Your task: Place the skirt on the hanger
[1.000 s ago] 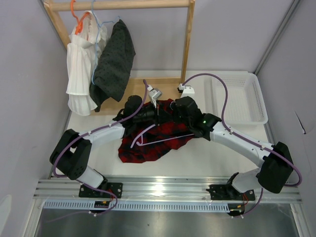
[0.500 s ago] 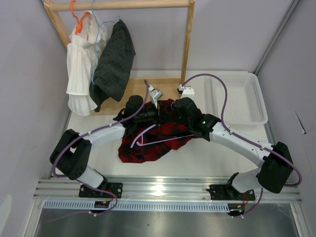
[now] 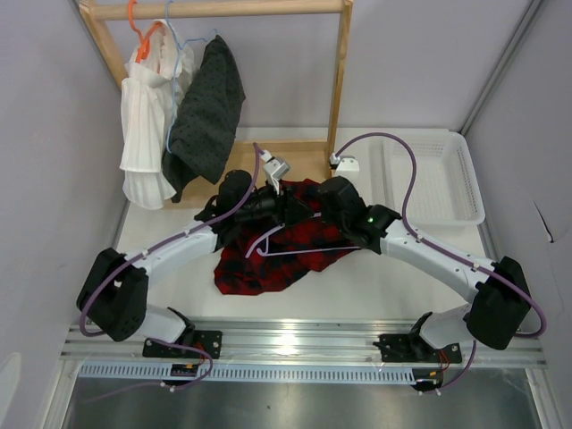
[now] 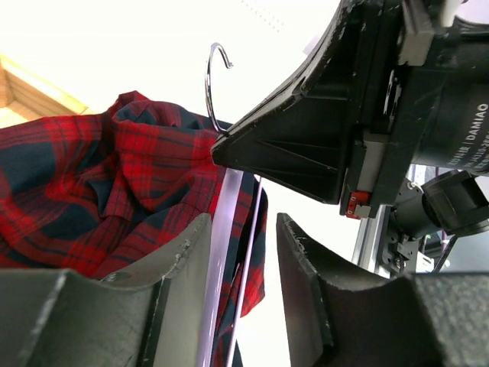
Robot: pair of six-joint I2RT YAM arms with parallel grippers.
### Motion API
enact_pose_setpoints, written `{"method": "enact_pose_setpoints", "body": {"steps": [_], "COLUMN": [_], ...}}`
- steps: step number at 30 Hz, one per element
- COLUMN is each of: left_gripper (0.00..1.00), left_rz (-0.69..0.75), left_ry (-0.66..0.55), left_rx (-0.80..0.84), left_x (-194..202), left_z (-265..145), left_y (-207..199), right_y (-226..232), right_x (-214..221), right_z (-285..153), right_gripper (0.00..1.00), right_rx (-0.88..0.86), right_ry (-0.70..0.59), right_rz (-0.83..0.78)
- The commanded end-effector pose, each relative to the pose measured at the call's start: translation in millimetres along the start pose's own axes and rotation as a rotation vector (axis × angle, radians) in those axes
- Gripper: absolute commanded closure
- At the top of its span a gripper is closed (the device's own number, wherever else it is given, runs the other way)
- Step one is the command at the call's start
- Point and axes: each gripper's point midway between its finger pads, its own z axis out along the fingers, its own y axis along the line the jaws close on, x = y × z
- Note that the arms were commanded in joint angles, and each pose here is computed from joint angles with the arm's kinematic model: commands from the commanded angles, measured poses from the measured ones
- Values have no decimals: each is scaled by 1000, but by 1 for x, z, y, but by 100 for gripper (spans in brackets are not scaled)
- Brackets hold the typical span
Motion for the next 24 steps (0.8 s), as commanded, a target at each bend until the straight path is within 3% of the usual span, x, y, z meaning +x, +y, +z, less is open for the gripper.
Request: {"method": "enact_pose_setpoints", "body": {"steps": [1, 5, 8, 13, 18, 24], "left_gripper": [55, 53, 51, 47, 45, 48], "left_rz": [78, 45, 4, -51, -119, -236], "left_ry": [-67, -62, -97, -153, -173, -155], "left_rx": [-31, -164, -374, -548, -618, -679], "left_x": [-33, -36, -45, -42, -33, 8], "left_z": [-12, -31, -63, -113, -137, -152], "left_y": [-8, 6, 25, 31, 30, 36], "right_y": [-1, -3, -5, -6, -8, -8], "right_x": [-24, -25, -27, -31, -33, -35], "right_z": [-7, -11, -13, -15, -16, -15], "right_gripper": [100, 100, 100, 100, 100, 100], "right_rx": [14, 12, 18, 21, 35, 47], "right_ry": [-68, -75, -79, -83, -91, -87], "right_rz": [27, 30, 29, 26, 30, 37]}}
